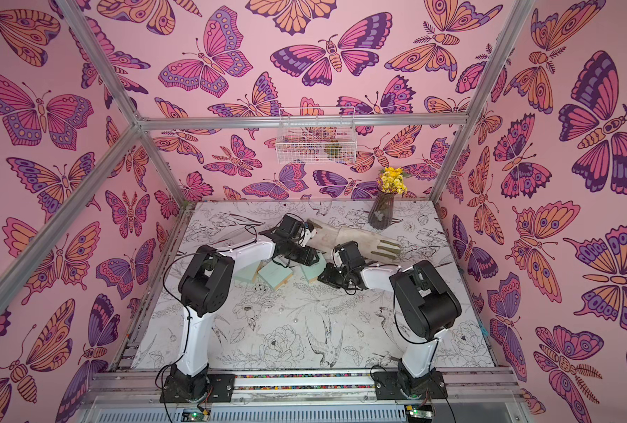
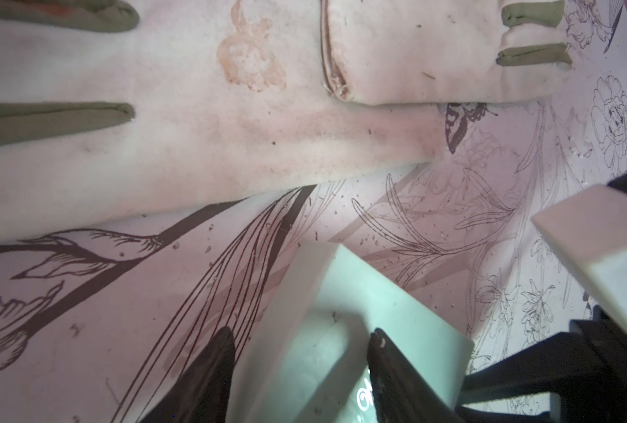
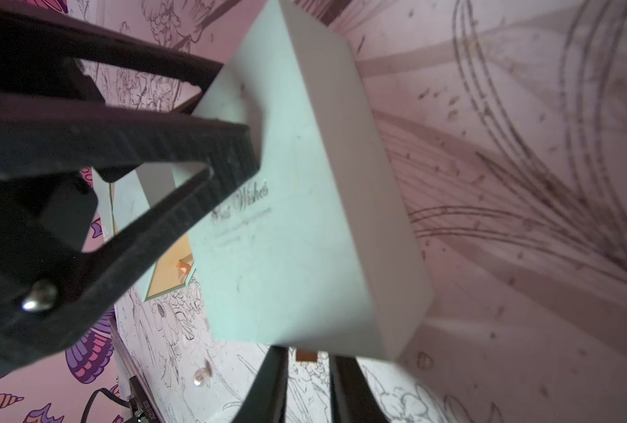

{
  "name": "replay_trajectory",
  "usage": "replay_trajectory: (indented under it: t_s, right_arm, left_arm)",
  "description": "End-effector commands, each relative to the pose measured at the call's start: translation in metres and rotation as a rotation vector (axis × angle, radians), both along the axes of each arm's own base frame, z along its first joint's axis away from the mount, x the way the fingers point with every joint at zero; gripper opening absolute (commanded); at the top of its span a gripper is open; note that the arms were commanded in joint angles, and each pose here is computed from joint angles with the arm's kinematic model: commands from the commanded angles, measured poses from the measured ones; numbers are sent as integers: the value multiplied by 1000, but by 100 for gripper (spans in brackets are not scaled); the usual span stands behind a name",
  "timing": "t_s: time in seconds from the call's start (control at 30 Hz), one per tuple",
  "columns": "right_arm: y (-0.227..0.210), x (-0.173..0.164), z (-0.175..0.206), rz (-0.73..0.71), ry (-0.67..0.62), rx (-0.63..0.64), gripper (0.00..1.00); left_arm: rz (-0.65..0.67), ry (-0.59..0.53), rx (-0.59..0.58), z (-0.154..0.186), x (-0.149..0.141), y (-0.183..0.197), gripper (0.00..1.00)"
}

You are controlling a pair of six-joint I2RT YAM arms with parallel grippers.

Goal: Place the earrings into the drawer-style jewelry box
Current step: Open the drawer in the jewelry box.

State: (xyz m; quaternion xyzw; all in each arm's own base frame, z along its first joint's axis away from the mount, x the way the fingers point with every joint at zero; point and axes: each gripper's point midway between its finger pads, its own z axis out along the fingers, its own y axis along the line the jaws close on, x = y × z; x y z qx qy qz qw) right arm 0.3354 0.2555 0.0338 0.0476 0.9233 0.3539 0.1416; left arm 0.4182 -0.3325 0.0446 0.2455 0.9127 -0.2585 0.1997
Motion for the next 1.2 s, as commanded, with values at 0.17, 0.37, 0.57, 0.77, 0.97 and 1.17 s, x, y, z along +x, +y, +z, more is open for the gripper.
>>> replay_trajectory:
  t_s: [0.17, 0.37, 0.57, 0.77, 0.97, 1.17]
  right_arm:
    - [7, 10, 0, 5, -24, 36, 22]
    - [9, 11, -4, 5, -15, 42, 21]
    - [9, 11, -6, 4, -10, 43, 17]
    - [9, 10, -4, 1, -13, 49, 7]
    - [6, 6, 2, 3, -30, 43, 0]
    - [-1, -7, 0, 11, -24, 27, 0]
  left_arm:
    - [-15, 99, 92, -39, -22, 11, 59]
    - [-12, 107, 100, -41, -25, 13, 59]
    - [-8, 111, 107, -43, -26, 15, 58]
    - [-6, 108, 120, -43, -27, 18, 58]
    - [5, 102, 139, -44, -26, 22, 58]
    - [17, 97, 164, -48, -25, 27, 58]
